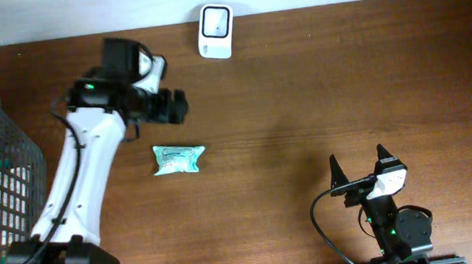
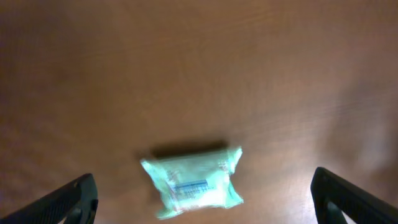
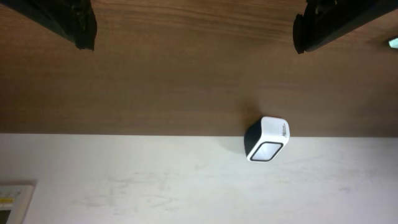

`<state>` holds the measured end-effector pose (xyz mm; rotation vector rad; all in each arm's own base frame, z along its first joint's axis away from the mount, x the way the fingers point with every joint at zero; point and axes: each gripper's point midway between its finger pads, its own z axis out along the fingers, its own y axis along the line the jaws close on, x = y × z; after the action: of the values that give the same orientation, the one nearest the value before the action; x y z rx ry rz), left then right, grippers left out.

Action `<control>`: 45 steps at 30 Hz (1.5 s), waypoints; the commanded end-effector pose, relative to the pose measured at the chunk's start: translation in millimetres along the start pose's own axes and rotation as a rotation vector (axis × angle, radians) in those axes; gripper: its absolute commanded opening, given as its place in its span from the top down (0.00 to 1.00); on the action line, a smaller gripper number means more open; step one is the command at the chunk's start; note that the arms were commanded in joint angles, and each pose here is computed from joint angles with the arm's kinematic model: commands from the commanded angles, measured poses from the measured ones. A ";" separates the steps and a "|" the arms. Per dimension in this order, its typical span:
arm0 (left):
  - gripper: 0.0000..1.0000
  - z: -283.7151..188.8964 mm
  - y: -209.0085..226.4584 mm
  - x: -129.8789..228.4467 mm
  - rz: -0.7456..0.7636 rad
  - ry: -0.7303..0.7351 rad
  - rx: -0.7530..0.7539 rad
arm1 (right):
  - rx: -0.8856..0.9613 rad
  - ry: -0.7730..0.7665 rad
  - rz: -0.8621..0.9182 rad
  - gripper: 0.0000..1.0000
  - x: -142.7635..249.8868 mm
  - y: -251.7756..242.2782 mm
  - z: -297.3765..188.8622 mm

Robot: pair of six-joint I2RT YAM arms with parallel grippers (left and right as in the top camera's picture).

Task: Scan the item barcode
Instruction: 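Place the wipes pack on the table center with left gripper, then grasp the green-lidded jar in the basket with left gripper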

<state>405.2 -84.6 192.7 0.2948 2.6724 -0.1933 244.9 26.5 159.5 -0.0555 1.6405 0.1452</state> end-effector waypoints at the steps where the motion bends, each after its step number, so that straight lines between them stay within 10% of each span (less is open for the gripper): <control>1: 0.00 -71.3 20.8 -42.1 -0.041 -0.163 -0.031 | 0.010 0.003 0.004 0.02 2.1 -2.3 0.0; 5: 0.27 -147.5 89.6 -53.4 -0.197 -0.293 -0.148 | 0.010 0.003 0.004 0.02 2.1 -2.3 0.0; 16: 0.24 -213.9 306.7 118.7 -1.061 -0.269 -0.557 | 0.037 0.004 0.004 0.02 2.6 -7.0 -0.1; 27: 0.22 -158.6 286.8 248.3 -1.481 0.083 -0.514 | 0.071 0.006 0.004 0.02 3.2 -12.9 -0.5; 45: 0.12 -119.2 294.6 352.4 -1.531 0.321 -0.770 | 0.135 0.001 0.004 0.02 2.3 -23.8 -1.6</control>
<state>128.9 284.6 124.5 -2.0101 2.3585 0.4022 246.2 8.7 158.7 0.0236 1.6432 0.0603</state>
